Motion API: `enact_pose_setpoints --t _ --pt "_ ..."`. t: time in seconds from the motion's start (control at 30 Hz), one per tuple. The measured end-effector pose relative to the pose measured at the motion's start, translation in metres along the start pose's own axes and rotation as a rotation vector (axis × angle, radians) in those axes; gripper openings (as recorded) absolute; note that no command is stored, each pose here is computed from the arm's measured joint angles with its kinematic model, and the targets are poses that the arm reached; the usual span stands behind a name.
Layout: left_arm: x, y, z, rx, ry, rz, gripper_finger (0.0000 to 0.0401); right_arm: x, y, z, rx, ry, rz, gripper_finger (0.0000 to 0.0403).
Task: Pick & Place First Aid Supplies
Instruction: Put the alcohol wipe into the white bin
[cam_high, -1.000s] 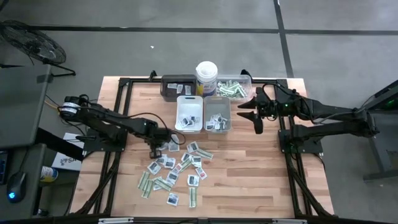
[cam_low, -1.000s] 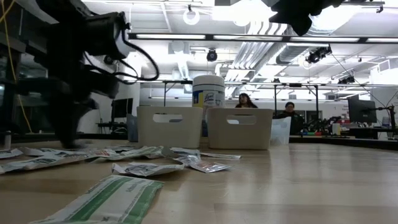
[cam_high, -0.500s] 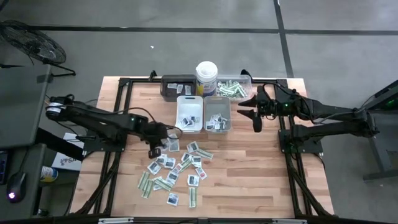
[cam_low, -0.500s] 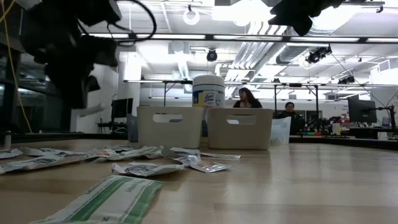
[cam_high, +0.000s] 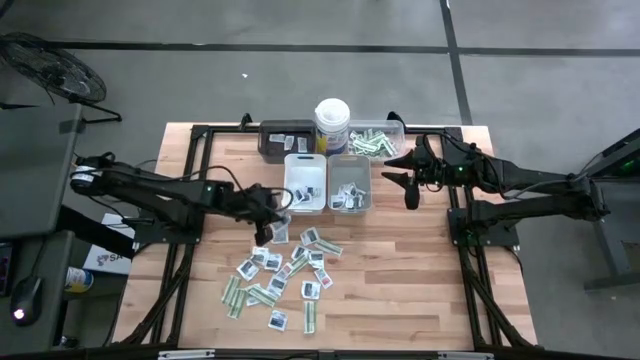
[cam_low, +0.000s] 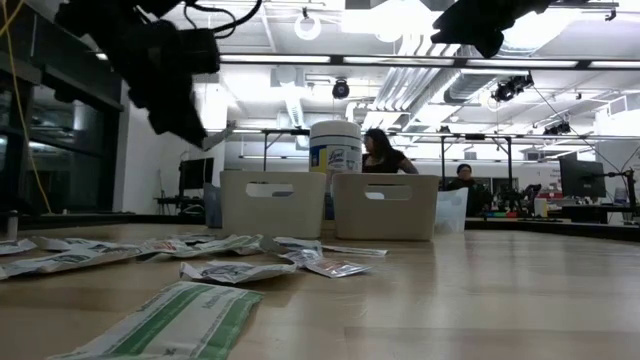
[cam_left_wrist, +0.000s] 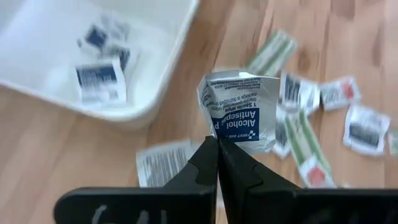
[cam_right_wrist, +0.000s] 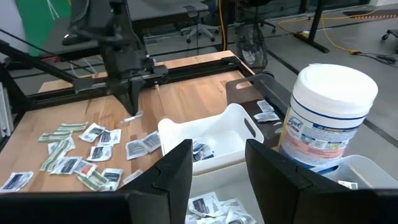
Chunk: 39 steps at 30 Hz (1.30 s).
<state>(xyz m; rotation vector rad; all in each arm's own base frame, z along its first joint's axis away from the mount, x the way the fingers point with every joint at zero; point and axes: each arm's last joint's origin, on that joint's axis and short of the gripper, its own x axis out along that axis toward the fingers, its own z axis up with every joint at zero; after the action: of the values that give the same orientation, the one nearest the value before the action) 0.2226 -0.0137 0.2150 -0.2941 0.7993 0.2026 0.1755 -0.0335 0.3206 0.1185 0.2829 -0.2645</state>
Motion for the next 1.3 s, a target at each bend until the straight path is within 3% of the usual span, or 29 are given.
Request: enact_pose_setpoints --t 0.23,0.57,1.1,1.3 --pt "-0.009 0.022 0.032 0.030 -0.095 0.081 0.0000 0.000 0.000 0.000 0.000 -0.001 -0.010 0.0142" --pt "-0.014 0.072 0.062 0.078 -0.080 0.167 0.0000 0.000 0.000 0.000 0.009 -0.002 -0.010 0.0142" --pt "0.042 0.092 0.099 0.211 0.096 0.128 0.0000 0.000 -0.001 0.000 0.017 -0.004 -0.031 0.0142" --pt "0.060 0.095 0.100 0.210 0.201 0.127 0.0000 0.000 -0.001 0.000 0.025 -0.004 -0.031 0.0142"
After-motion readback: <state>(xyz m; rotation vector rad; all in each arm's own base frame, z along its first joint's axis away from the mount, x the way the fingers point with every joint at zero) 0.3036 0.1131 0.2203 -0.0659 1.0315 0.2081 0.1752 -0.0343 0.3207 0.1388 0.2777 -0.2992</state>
